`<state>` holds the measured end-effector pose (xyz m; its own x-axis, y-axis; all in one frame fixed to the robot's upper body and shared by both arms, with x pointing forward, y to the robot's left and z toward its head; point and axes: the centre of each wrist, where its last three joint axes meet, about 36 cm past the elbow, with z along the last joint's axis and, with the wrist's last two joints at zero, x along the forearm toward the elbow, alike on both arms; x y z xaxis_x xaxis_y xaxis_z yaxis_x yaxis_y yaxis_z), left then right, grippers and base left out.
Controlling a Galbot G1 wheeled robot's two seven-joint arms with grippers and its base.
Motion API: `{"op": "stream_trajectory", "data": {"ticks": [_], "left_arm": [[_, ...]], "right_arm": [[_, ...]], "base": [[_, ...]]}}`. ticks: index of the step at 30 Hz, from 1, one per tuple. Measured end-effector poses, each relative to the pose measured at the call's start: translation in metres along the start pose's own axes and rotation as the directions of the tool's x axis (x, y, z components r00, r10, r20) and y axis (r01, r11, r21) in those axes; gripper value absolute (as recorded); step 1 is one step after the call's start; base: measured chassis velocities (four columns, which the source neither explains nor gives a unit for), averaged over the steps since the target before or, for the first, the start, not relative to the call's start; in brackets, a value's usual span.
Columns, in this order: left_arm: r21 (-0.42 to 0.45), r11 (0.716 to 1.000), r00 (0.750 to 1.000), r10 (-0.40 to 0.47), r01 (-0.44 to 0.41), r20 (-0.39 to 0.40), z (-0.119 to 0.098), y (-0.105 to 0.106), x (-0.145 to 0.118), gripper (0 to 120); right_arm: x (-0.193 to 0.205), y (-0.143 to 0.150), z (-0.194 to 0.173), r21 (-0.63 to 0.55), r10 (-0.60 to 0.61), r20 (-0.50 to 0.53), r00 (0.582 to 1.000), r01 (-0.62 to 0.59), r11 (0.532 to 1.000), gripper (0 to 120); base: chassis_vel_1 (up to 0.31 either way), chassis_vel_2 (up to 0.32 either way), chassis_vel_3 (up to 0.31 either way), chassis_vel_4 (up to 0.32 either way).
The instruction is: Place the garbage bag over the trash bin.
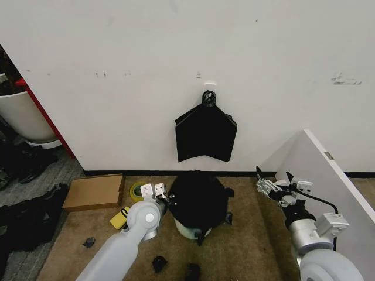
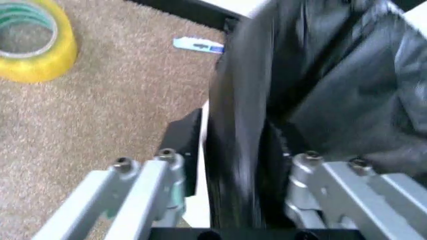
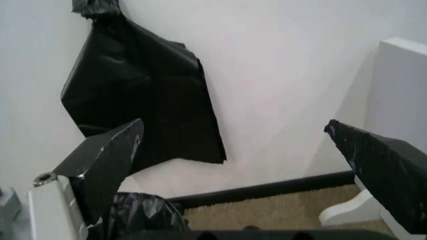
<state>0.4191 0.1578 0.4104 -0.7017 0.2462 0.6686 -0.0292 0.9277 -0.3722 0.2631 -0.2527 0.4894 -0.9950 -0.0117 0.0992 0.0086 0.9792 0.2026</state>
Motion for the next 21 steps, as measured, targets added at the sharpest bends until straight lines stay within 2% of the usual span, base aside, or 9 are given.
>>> {"op": "stream_trajectory", "data": {"ticks": [8, 9, 13, 15, 16, 17, 18, 20, 21], "left_arm": [[-0.033, 0.999, 1.000, 0.011, -0.011, 0.025, 0.005, 0.012, 0.014, 63], [-0.055, 0.998, 0.999, 0.027, -0.025, 0.040, 0.010, 0.014, 0.025, 70], [-0.082, 0.996, 0.996, 0.040, -0.033, 0.077, 0.017, 0.016, 0.037, 81], [-0.158, 0.987, 0.979, 0.058, -0.027, 0.198, 0.037, 0.018, 0.050, 90], [-0.161, 0.987, 0.977, 0.059, -0.026, 0.205, 0.038, 0.018, 0.050, 90], [-0.214, 0.977, 0.943, 0.088, -0.019, 0.320, 0.058, 0.018, 0.058, 98], [-0.225, 0.974, 0.927, 0.106, -0.024, 0.360, 0.067, 0.016, 0.065, 98], [-0.224, 0.974, 0.915, 0.120, -0.033, 0.385, 0.072, 0.015, 0.070, 100], [-0.220, 0.974, 0.894, 0.137, -0.044, 0.426, 0.078, 0.013, 0.080, 100]], "right_arm": [[0.004, 0.001, 0.004, -0.019, 0.001, -0.014, 1.000, -0.002, 1.000, 100], [0.005, 0.001, 0.005, -0.027, -0.004, -0.004, 1.000, 0.004, 1.000, 100], [0.006, 0.000, 0.006, -0.037, -0.016, 0.017, 1.000, 0.017, 0.999, 100], [0.003, -0.004, 0.013, -0.016, -0.004, 0.044, 0.999, 0.005, 1.000, 100], [0.003, -0.005, 0.014, -0.011, -0.002, 0.045, 0.999, 0.002, 1.000, 100], [-0.001, -0.012, 0.026, 0.019, 0.023, 0.062, 0.998, -0.024, 1.000, 100], [-0.002, -0.015, 0.034, 0.027, 0.037, 0.079, 0.996, -0.039, 0.999, 100], [-0.003, -0.017, 0.040, 0.035, 0.047, 0.093, 0.995, -0.050, 0.998, 100], [-0.003, -0.020, 0.052, 0.061, 0.060, 0.125, 0.990, -0.068, 0.996, 100]], "base": [[0.000, 0.000, 0.000, 0.000], [0.000, 0.000, 0.000, 0.000], [0.000, 0.000, 0.000, 0.000], [0.000, 0.000, 0.000, 0.000], [0.000, 0.000, 0.000, 0.000], [0.000, 0.000, 0.000, 0.000], [0.000, 0.000, 0.000, 0.000], [0.000, 0.000, 0.000, 0.000], [0.000, 0.000, 0.000, 0.000]]}}
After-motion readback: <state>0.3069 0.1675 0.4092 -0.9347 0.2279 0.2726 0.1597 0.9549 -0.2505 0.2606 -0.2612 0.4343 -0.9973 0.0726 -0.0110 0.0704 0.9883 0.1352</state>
